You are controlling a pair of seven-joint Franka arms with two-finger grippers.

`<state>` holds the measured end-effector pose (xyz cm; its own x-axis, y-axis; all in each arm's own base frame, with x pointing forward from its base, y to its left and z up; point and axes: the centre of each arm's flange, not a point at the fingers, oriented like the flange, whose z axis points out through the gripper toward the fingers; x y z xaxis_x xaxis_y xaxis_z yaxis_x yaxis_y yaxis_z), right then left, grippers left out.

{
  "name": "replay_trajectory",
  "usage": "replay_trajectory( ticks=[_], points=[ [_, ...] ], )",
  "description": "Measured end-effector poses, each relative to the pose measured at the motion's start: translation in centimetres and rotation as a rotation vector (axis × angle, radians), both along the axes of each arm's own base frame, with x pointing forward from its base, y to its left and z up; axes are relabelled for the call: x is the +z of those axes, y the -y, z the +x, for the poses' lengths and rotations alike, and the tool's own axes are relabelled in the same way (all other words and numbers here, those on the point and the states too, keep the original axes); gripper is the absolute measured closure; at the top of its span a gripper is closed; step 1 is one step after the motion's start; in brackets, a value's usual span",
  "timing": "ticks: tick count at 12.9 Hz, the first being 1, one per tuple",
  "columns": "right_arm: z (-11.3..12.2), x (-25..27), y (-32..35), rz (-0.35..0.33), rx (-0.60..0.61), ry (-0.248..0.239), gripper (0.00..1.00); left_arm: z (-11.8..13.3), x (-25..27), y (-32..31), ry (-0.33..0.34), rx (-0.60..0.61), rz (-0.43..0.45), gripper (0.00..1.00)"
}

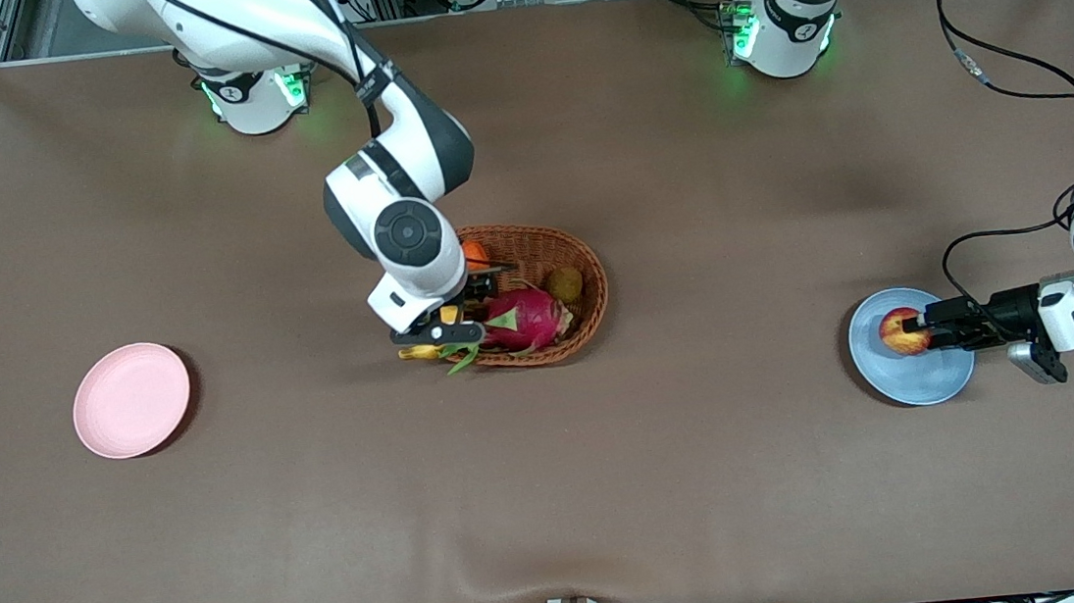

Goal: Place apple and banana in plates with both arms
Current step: 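Lower the apple onto the blue plate while the right gripper reaches the banana, then open and raise the left gripper while the right gripper grasps the banana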

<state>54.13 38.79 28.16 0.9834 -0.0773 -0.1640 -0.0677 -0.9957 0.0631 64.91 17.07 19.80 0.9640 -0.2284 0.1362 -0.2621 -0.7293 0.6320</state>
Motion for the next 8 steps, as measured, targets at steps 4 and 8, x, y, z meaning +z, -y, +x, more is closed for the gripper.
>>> replay_trajectory(
  ticks=[4,8],
  points=[
    [0.4,-1.9,0.7,-0.017,-0.026,-0.017,0.00,2.0,8.3,1.0,0.033,-0.074,0.020,0.00],
    [0.9,-3.3,1.5,-0.027,-0.075,-0.020,0.07,2.0,23.0,6.0,0.075,-0.090,0.231,0.00]
  ],
)
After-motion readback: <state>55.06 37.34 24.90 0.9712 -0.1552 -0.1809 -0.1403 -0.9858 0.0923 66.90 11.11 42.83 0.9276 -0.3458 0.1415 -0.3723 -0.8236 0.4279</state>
